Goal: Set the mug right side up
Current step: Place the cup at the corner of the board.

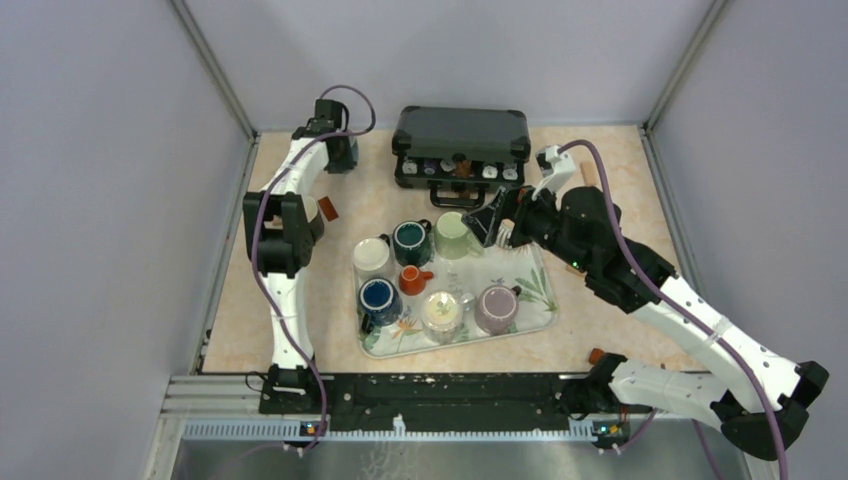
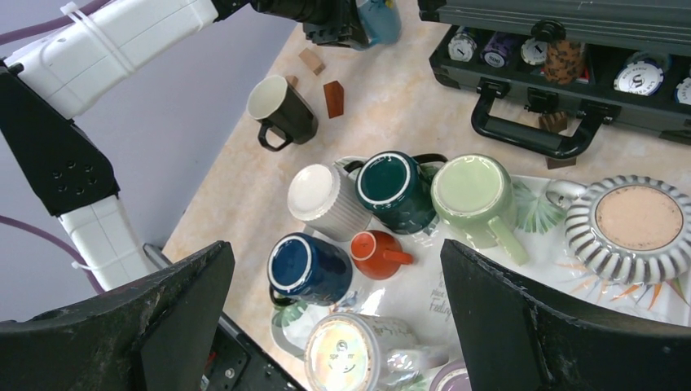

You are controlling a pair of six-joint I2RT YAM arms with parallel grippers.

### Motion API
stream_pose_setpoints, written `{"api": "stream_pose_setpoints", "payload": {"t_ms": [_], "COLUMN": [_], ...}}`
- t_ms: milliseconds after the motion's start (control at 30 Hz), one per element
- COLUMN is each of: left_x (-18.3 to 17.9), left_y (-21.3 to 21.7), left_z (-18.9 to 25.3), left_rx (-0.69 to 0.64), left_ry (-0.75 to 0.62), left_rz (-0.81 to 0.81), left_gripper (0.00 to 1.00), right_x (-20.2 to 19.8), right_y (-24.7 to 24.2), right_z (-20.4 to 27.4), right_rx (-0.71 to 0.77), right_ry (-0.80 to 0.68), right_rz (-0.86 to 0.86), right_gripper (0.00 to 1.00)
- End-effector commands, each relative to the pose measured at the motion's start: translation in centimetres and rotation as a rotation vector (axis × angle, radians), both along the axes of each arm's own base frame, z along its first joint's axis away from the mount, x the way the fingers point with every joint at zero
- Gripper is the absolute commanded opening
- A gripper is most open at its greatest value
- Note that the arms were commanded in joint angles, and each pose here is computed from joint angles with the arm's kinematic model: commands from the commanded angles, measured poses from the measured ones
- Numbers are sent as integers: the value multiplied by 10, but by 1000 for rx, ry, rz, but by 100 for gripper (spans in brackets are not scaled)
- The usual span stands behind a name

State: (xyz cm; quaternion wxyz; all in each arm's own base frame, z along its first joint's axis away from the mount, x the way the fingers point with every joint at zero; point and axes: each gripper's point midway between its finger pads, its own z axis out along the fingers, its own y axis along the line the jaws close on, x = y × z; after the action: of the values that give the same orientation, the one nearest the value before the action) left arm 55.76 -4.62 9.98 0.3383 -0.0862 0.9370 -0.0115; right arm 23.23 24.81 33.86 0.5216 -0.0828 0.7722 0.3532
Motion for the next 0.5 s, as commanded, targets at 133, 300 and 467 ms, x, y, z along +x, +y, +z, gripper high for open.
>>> {"api": "stream_pose_setpoints", "payload": {"t_ms": [133,300,467], "left_x": [19,18,17], "left_y": [-2,-1,1], "left_z": [28,24,18], "left_rx": [-14,-14,-10], "left_ry": [-90,-79,-64], "left_rz": [-33,-36,-36], "left_gripper": [0,7,13], "right_x": [1,2,2], "right_y": [6,9,10], "right_z": [6,5,6], "right_rx": [21,21,24], "right_ry": [-23,-22,-23], "right_rz": [12,21,24], "right_gripper": [99,99,99]}}
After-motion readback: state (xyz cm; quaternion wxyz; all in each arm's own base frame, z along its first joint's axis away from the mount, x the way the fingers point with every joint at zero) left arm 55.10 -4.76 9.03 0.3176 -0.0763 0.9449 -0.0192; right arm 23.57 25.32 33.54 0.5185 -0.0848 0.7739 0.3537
